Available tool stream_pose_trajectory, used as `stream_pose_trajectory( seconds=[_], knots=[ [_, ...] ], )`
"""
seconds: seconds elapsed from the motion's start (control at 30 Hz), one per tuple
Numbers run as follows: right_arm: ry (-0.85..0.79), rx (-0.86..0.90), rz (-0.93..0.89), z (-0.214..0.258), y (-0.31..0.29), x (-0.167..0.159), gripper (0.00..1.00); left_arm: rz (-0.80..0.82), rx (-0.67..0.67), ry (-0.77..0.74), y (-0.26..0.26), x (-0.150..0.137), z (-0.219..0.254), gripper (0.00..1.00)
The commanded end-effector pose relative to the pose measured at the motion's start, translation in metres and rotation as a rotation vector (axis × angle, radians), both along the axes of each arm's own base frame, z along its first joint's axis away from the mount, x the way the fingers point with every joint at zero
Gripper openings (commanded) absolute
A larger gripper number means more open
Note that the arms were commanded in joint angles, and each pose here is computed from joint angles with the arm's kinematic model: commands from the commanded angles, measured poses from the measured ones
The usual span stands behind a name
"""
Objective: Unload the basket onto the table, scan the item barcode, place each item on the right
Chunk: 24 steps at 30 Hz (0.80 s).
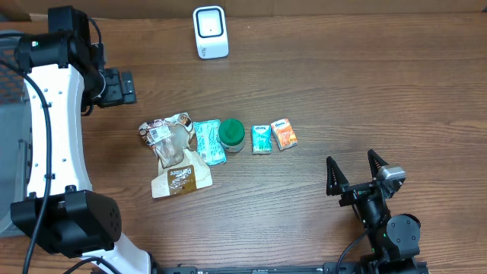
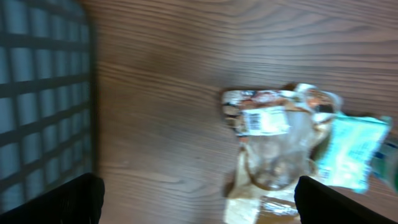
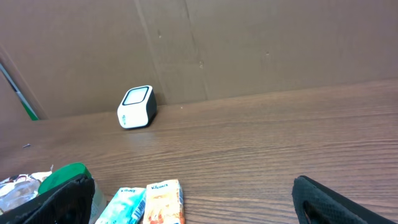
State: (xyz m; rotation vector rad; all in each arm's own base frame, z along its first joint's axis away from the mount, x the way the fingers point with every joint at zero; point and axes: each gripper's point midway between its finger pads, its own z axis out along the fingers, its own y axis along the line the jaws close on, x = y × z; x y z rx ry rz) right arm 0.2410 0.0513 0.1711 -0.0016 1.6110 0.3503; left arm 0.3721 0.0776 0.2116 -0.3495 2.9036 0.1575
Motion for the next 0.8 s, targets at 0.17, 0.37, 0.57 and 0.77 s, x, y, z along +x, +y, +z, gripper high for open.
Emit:
stream_pose_trajectory(
  seconds=[0.17,0.37,0.57,0.77],
  knots=[
    [-0.007,-0.002,-0.013,-0.001,-0.002,0.001,1.00,-0.070,0.201,-0.005,0.033,0.007,0.009,1.00],
    [-0.007,-0.003,-0.012,-0.001,-0.002,0.001,1.00,-0.050,0.207,-0.012,0.048,0.006,0.010,1.00],
    [-0.006,-0.002,-0.013,-0.001,-0.002,0.001,1.00,-0.061,0.097,-0.063,0.058,0.009,0.008,1.00],
    [-0.007,-0.002,-0.013,-0.001,-0.002,0.001,1.00,-0.069,-0.002,-0.116,0.065,0.011,0.008,1.00]
  ],
)
